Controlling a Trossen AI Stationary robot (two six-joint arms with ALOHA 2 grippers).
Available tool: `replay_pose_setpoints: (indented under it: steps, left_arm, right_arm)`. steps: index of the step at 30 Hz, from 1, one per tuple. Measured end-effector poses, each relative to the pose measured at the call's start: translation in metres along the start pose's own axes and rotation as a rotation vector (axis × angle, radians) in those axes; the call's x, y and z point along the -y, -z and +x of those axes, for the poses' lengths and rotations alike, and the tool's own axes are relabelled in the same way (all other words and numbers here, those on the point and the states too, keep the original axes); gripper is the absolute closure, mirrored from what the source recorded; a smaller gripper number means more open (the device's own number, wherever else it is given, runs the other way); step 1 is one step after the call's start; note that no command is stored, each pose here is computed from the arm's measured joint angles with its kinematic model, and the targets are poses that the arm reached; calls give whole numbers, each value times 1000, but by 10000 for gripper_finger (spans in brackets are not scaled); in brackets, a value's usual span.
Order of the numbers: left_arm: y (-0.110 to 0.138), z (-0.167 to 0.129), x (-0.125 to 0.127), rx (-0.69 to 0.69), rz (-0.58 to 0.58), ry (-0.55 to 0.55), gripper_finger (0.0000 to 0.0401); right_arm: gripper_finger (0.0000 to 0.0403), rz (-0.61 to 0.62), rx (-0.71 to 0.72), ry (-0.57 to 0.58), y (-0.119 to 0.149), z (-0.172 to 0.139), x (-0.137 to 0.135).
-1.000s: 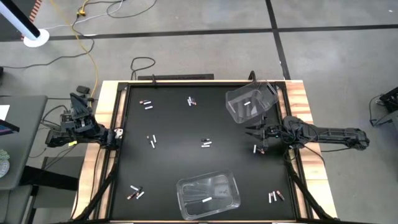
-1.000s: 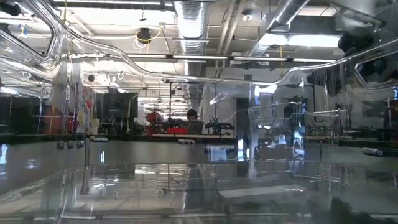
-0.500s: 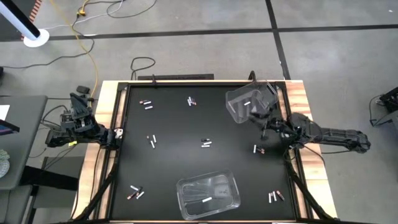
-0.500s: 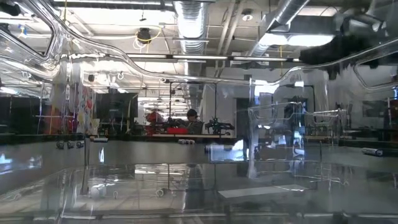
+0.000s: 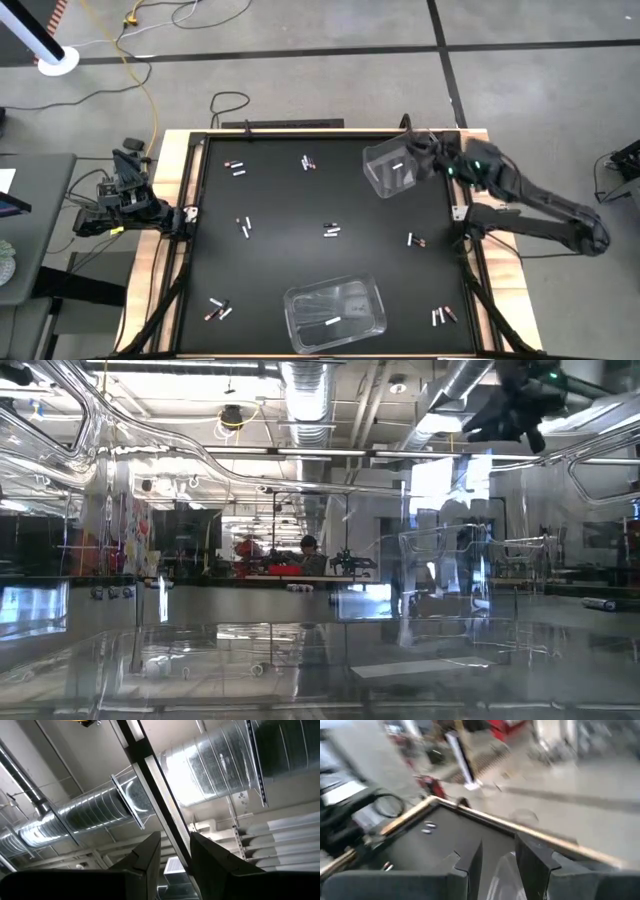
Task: Sort batteries
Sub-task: Adjust the top transparent bin
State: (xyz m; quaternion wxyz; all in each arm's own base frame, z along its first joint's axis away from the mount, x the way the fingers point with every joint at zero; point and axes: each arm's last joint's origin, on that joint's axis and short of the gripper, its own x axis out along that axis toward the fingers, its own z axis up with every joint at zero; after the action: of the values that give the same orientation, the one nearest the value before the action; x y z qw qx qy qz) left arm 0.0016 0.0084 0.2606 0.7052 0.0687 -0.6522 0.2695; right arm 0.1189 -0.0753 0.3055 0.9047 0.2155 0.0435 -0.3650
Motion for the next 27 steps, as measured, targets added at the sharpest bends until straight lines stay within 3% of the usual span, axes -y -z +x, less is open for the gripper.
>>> replay_pose_setpoints:
  steps: [6,10,18,27]
  left_arm:
    - [0,0,0,0,0,0,299]
    - [0,0,0,-1,0,0,299]
    - [0,0,0,0,0,0,299]
    - [0,0,0,0,0,0,299]
  right_arm:
    - [270,232,-215,248,-40,10,-2]
    - [270,368,-315,385,-49,13,1]
    - [270,683,-460,656,-24,6,11]
    - [270,901,-511,843,10,17,20]
